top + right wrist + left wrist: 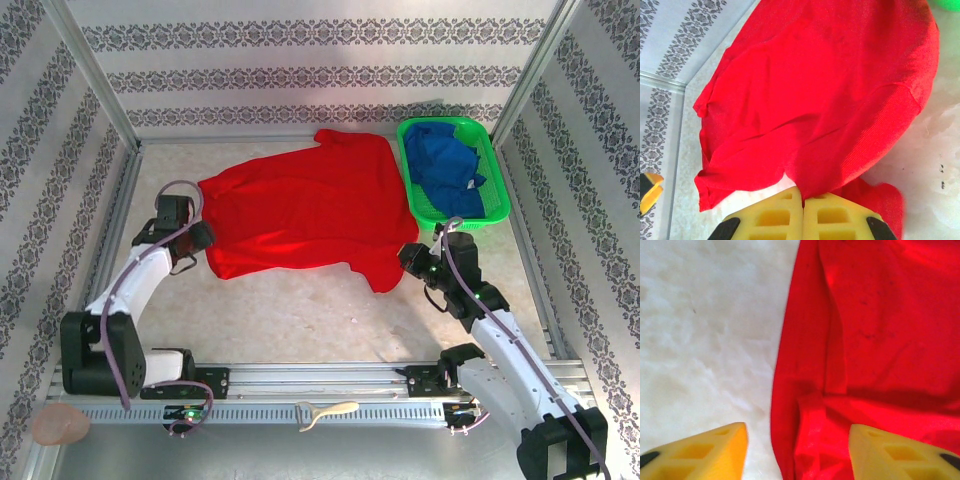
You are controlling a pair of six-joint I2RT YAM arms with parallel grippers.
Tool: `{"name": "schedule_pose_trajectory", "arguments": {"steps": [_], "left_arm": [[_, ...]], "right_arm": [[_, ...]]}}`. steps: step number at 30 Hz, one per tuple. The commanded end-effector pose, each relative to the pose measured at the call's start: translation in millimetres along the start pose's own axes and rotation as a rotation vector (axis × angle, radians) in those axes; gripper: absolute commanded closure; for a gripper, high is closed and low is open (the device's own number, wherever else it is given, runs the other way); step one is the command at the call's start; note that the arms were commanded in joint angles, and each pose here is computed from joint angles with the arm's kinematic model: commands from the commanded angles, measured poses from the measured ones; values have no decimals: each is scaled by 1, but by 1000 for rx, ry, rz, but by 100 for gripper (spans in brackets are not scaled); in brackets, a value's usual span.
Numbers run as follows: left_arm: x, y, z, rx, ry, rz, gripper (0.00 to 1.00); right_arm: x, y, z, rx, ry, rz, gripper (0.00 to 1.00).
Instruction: Fold the inside-out t-shirt
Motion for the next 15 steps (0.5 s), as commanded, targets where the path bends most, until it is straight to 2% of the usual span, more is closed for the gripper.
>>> {"name": "schedule_pose_trajectory", "arguments": {"steps": [1, 8, 15], "left_arm": [[26, 8, -7, 57, 39, 55, 42], [44, -7, 2, -88, -84, 98, 41], [47, -32, -9, -287, -314, 183, 52]], "right_arm": [[0, 0, 3, -20, 1, 2, 100], [-3, 1, 2, -17, -9, -22, 100], [-8, 2, 7, -33, -13, -39, 100]]}}
Point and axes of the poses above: each hand's point on the last joint's axis, 136 mm out from that joint toward the fingers, its own y axis back along the fingers, its own z axis along the line the jaws close on, x = y × z, the point moved 3 cm from there along y, back along the fingers, and after that the axes turned 9 degrees about y, right-handed, at the moved point
